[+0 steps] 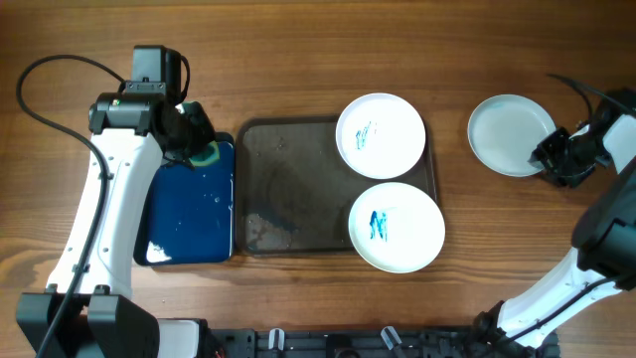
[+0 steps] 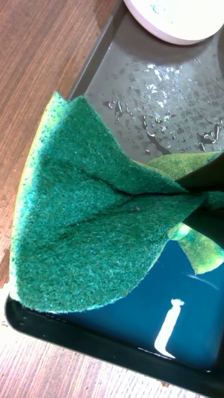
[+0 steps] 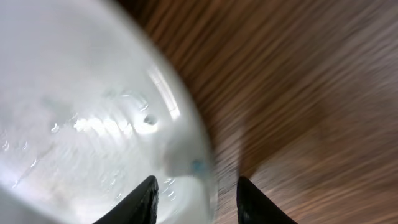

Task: Clean dirty plates on tray and stack at the side
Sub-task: 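Carry the plate to the right side and set it on the table, then grasp the rim of the upper white plate with the right gripper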

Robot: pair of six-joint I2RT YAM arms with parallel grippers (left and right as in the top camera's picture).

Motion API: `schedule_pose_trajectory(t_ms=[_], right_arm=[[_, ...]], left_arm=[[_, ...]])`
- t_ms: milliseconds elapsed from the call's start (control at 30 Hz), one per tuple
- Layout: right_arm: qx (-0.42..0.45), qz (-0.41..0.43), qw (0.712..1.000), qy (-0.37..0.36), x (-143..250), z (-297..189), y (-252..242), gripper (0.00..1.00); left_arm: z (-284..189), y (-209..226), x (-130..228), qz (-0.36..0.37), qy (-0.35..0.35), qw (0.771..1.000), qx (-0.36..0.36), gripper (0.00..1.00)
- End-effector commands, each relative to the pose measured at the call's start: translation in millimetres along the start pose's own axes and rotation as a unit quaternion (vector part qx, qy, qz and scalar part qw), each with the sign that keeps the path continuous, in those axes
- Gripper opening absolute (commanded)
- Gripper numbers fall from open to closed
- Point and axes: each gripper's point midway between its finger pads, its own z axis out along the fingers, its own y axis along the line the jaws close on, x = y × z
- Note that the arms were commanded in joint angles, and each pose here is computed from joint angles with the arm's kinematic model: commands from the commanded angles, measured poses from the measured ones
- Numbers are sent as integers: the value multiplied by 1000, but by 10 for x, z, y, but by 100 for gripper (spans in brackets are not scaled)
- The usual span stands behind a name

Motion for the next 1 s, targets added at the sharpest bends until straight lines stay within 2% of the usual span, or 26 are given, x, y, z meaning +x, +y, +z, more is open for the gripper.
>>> schedule_pose_trajectory(t_ms=[0,33,100,200,267,400,500,533,600,633,767,967], right_arm=[[-51,-62,996,-34,-109,-421,476,47],[-50,-78,994,-53,-137,-625,599,61],[-50,-109,989,-90,-127,-1051,848,79],[-75,-166,975,-130,10,-1510,1220,85],[-89,-191,967,-143,154,-1651,1390,100],[-193,-309,928,-84,645,-1642,1870,100],[-190,-311,931,-26,866,-1285,1855,100],[-184,-319,930,-4,963,-1067,1828,96],[-179,-329,927,21,1103,-812,1794,76],[-174,-332,927,34,1180,-684,1771,75],[-169,-364,914,60,1512,-242,1801,76],[-181,-370,910,45,1617,-123,2028,74]], left_arm=[[-49,-47,-63,5,-11,1000,7,4],[-48,-49,-63,6,-10,1000,7,4],[-49,-50,-63,6,-11,1000,7,4],[-48,-50,-63,6,-11,1000,7,4],[-49,-50,-64,6,-11,1000,7,4],[-49,-50,-65,6,-11,1000,7,4],[-49,-50,-64,6,-11,1000,7,4],[-48,-50,-63,6,-11,1000,7,4],[-48,-50,-63,6,-11,1000,7,4],[-49,-50,-64,6,-11,1000,7,4],[-48,-50,-63,6,-11,1000,7,4],[-49,-50,-64,6,-11,1000,7,4]])
